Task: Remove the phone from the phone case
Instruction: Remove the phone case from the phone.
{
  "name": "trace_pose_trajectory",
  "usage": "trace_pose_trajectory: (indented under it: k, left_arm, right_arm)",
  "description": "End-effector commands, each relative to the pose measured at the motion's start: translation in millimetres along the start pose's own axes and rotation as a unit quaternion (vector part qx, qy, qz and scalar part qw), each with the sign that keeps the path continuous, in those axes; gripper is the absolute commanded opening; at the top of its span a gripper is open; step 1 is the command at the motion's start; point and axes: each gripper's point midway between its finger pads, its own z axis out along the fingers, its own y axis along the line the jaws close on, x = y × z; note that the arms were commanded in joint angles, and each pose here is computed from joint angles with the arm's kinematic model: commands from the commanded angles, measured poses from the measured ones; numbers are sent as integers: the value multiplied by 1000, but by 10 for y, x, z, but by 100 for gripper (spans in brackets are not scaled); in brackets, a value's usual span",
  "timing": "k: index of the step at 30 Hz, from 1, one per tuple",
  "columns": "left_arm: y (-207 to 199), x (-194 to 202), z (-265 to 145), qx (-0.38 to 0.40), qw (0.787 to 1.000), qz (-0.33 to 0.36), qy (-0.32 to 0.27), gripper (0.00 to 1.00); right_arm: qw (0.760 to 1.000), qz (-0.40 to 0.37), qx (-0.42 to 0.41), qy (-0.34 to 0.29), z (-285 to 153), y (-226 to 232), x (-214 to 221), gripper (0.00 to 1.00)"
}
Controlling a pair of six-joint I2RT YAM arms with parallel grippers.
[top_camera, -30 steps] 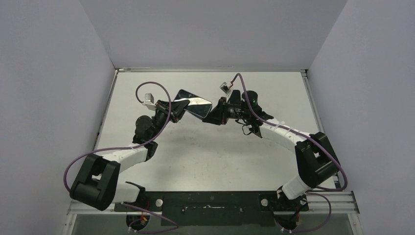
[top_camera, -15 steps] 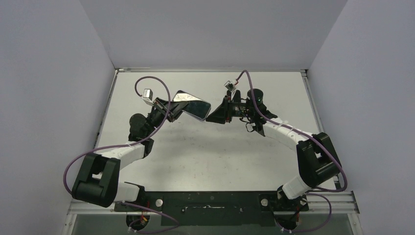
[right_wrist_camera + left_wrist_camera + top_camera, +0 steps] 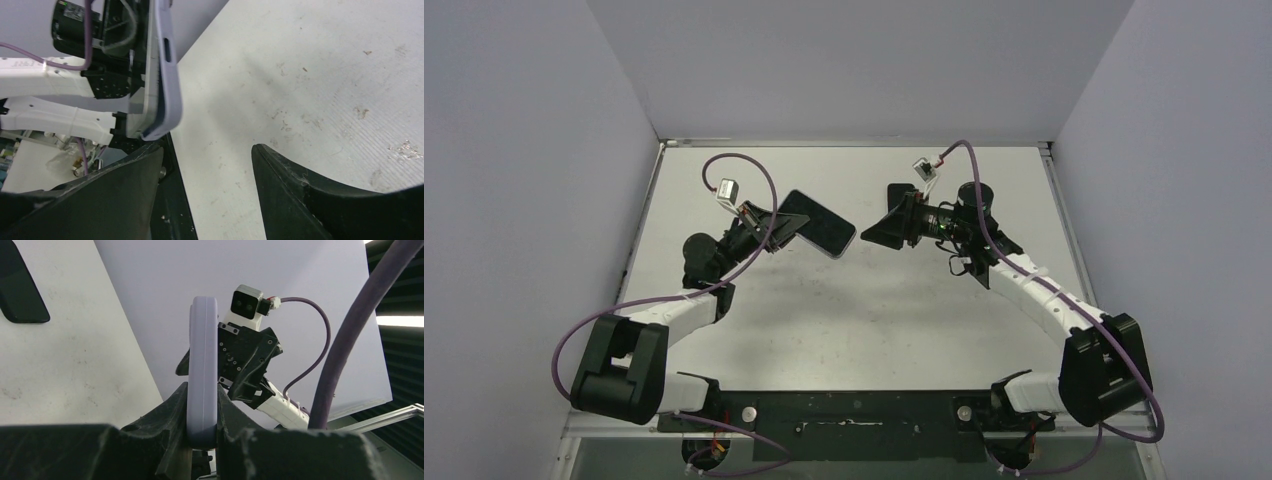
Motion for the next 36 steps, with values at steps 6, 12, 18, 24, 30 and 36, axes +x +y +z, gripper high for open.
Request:
trace_pose_trajectory:
  k: [6,12,18,24,30,36]
  left_arm:
    - [-248,-27,63,50,997,52,-4,0]
    - [-280,8,90,56,997,52,0,0]
    - [-346,22,103,69,996,53,-2,0]
    - [-397,22,90,79,995,54,-6,0]
    - [-418,24,80,83,995,53,-7,0]
    - [-403,21,87,80,995,55,-9,0]
  right_arm:
    - [996,38,-54,-54,-2,500,-314,64]
    - [996,48,-71,-40,117,575,-257,58]
    - [996,54,-65,-30,155,540,-191,56]
    - [998,49,-28,-21,144,420,-144,56]
    - [998,49,-25,-24,132,428,-156,55]
    - [997,43,-58,-21,138,595,-187,52]
